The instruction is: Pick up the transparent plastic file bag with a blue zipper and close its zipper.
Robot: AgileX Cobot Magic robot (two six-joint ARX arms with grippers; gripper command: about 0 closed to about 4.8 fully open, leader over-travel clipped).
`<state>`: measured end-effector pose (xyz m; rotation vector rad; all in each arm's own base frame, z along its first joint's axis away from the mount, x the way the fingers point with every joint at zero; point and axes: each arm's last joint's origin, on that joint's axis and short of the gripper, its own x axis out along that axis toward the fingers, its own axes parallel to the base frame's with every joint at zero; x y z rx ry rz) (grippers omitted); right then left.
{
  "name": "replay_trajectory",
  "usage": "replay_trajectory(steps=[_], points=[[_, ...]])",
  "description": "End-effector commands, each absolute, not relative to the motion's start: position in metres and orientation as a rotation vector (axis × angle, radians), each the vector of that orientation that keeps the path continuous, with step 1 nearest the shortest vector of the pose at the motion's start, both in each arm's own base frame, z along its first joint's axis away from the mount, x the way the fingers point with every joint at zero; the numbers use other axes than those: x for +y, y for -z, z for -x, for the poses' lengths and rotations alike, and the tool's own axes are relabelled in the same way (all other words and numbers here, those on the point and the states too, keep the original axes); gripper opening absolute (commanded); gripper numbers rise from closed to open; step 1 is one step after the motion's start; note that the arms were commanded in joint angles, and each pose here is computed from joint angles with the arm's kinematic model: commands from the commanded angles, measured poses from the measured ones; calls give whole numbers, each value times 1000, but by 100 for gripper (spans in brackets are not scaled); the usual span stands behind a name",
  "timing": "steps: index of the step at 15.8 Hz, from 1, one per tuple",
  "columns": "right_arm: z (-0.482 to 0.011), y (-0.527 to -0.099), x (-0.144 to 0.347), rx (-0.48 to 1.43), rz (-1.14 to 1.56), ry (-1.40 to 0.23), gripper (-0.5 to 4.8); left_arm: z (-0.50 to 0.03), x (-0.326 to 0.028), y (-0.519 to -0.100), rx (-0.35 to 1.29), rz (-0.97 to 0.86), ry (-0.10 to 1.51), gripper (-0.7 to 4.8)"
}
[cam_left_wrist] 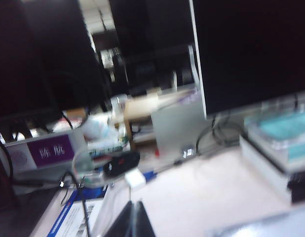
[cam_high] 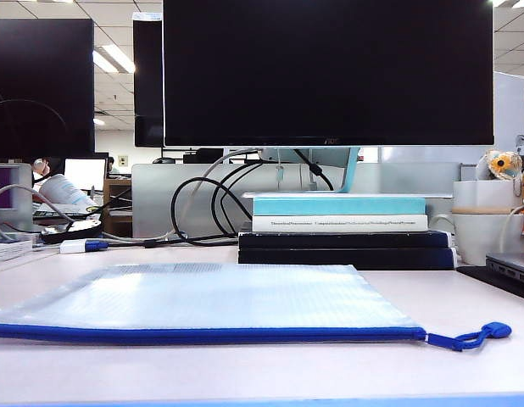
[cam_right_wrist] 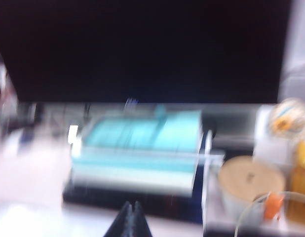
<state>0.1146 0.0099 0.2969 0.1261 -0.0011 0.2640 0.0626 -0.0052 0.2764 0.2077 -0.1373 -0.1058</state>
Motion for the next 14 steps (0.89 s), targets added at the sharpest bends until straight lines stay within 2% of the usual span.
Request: replay_trajectory(steps=[1,3,7,10,12,14], points=[[-100,-284,8,-232,-230,-239,-4,-59,-5,-263,-168,-90,111,-6],[-98,-271,10,-319,-275,-312,-4,-65,-5,-250,-122,-89,112,-6],[-96,-239,10,-344,-276,-306,-4,-75,-6,-230,-88,-35,141,-6],[-88,-212,7,-275,-300,-194,-4,-78,-7,-222,-64,-8,143,-6],[-91,-201,6,-229,-292,-175,-4,-80,-7,-220,-81,-3,144,-6],[-94,-188,3,-131,-255,-46,-4,-88,-8,-202,-86,33,169,-6]])
